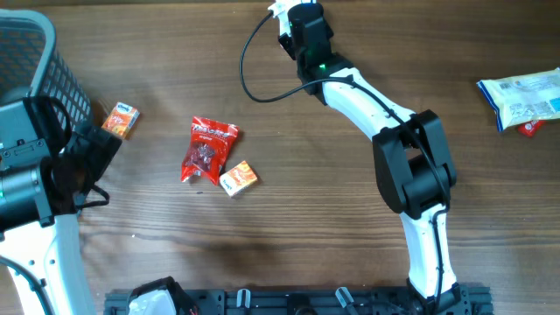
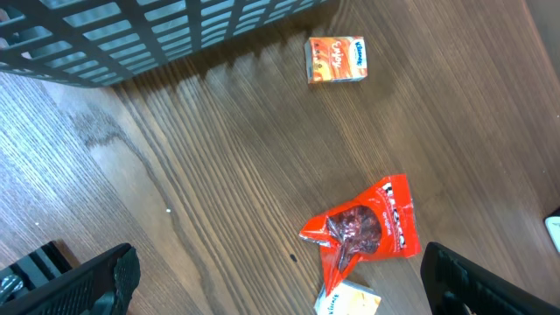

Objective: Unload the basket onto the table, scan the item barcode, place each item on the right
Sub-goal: 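Hold the tissue pack at the scanner, then pull it away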

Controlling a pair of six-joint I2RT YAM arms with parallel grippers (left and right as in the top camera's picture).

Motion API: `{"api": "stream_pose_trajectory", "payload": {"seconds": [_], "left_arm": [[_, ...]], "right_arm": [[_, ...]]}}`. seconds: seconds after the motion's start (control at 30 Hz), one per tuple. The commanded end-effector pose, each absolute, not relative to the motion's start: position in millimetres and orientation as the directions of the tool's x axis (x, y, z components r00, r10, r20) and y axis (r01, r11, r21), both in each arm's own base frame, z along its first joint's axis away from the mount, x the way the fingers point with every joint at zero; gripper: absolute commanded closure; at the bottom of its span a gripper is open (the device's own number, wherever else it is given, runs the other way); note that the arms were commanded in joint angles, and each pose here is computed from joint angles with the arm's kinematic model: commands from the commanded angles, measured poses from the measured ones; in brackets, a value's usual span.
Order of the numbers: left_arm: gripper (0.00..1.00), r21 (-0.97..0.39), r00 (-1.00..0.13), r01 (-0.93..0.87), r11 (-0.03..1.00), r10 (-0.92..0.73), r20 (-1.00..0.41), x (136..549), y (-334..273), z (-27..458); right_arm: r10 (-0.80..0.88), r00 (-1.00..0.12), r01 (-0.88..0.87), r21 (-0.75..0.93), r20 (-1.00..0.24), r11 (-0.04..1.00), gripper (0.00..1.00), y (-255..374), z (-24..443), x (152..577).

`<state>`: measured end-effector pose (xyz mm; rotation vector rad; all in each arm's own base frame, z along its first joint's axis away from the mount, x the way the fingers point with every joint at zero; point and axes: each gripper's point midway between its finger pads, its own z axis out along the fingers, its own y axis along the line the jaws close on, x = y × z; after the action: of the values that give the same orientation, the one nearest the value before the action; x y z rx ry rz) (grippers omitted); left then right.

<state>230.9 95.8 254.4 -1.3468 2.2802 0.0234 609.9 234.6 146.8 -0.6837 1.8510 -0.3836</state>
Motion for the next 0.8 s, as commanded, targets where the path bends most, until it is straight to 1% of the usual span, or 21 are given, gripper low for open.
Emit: {"api": "stream_pose_trajectory", "payload": {"seconds": [0.0,0.07,0.13,0.2,0.33,0.5,0.67,0.77], "left_arm": [[0.0,-0.232,-0.391,-0.829,0.509,-0.823,-0.411,230.7,96.1,254.3],[0.0,-0.231,-0.391,-0.829,0.509,-0.823,-0.411,230.6,96.1,254.2],[0.0,-0.232,-0.391,-0.829,0.509,-0.823,-0.411,230.7,96.1,254.3],[0.0,-0.232,-0.391,-0.829,0.509,-0.823,-0.411,230.7,96.1,254.3],[0.0,-0.231,-0.391,-0.829,0.509,-0.823,-0.411,230.6,96.1,254.2],[0.0,-0.232,-0.391,-0.829,0.509,-0.823,-0.411,230.7,96.1,254.3],[0.0,-0.231,-0.391,-0.829,0.509,-0.823,-0.411,230.6,96.1,254.2],[0.0,-0.232,-0.391,-0.829,0.509,-0.823,-0.411,230.7,96.1,254.3]], "right_arm": [[-0.815,-0.232,-0.185,-0.798,-0.531,0.573,0.95,213.6,163.5,618.9],[-0.854,-0.232,-0.151,-0.85,-0.466,0.505,0.96,206.9,172.5,620.7],[-0.872,-0.233,-0.155,-0.869,-0.431,0.471,0.95,205.4,172.8,620.6],[-0.868,-0.247,-0.151,-0.868,-0.431,0.474,0.96,203.0,171.7,620.0],[-0.798,-0.283,-0.123,-0.805,-0.532,0.58,0.96,200.5,167.9,618.6],[-0.709,-0.336,-0.084,-0.73,-0.62,0.678,0.96,189.9,161.7,617.7],[-0.579,-0.401,0.071,-0.654,-0.71,0.753,0.96,145.0,180.0,620.6],[-0.452,-0.438,0.132,-0.553,-0.777,0.822,0.96,106.0,193.9,619.5]]}}
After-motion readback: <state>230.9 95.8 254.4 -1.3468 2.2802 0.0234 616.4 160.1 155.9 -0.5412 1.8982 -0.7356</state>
